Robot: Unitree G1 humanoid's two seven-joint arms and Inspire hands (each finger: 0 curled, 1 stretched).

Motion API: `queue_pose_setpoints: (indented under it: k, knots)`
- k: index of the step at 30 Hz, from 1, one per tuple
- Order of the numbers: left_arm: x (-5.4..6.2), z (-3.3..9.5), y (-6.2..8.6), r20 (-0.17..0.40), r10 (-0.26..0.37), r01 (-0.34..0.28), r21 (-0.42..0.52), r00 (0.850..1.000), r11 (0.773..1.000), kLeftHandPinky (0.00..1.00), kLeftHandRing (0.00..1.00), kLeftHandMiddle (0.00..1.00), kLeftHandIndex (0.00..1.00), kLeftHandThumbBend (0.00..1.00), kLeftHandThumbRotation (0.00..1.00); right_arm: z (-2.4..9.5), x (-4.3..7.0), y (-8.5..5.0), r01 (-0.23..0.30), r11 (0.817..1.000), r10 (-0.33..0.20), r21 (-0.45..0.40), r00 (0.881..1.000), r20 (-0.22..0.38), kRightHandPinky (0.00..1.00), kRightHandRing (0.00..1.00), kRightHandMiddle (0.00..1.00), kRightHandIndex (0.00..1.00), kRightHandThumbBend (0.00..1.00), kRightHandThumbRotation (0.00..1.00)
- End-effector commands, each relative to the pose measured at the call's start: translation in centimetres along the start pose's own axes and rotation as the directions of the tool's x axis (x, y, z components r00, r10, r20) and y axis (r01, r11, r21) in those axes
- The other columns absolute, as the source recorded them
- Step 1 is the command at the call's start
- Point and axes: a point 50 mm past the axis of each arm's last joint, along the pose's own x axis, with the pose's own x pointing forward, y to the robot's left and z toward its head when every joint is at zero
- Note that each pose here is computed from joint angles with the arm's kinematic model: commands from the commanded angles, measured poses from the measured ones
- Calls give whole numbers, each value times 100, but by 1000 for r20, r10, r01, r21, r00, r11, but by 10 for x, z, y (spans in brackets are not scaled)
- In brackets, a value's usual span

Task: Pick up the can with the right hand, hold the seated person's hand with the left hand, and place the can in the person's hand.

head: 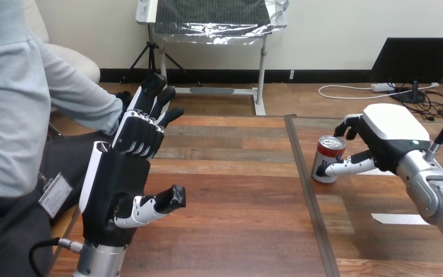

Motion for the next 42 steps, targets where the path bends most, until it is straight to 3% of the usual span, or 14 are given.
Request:
queue_pose_setpoints:
  k: [1,8,22,33,42]
  knots:
    - [21,2,2,63,-21,21,-4,998,1000,88,95,97,94,100,51,-2,5,-27,130,991,-130,27,991,11,91,80,70,72,100,59]
    - [21,1,2,60,-17,17,0,998,1000,88,95,97,95,100,52,-4,3,-28,162,986,-162,43,987,2,91,80,71,72,100,58]
    - [21,1,3,58,-19,18,11,998,1000,87,94,97,94,100,53,-5,3,-30,198,979,-198,42,980,-7,93,82,71,74,100,66]
    - [20,1,3,57,-22,22,15,998,1000,87,95,97,94,100,53,-5,4,-29,178,983,-177,35,984,-11,96,86,75,79,100,72]
    - [20,2,3,61,-21,21,11,998,1000,87,95,97,94,100,52,-3,5,-24,150,988,-149,38,989,-16,98,89,79,82,100,68]
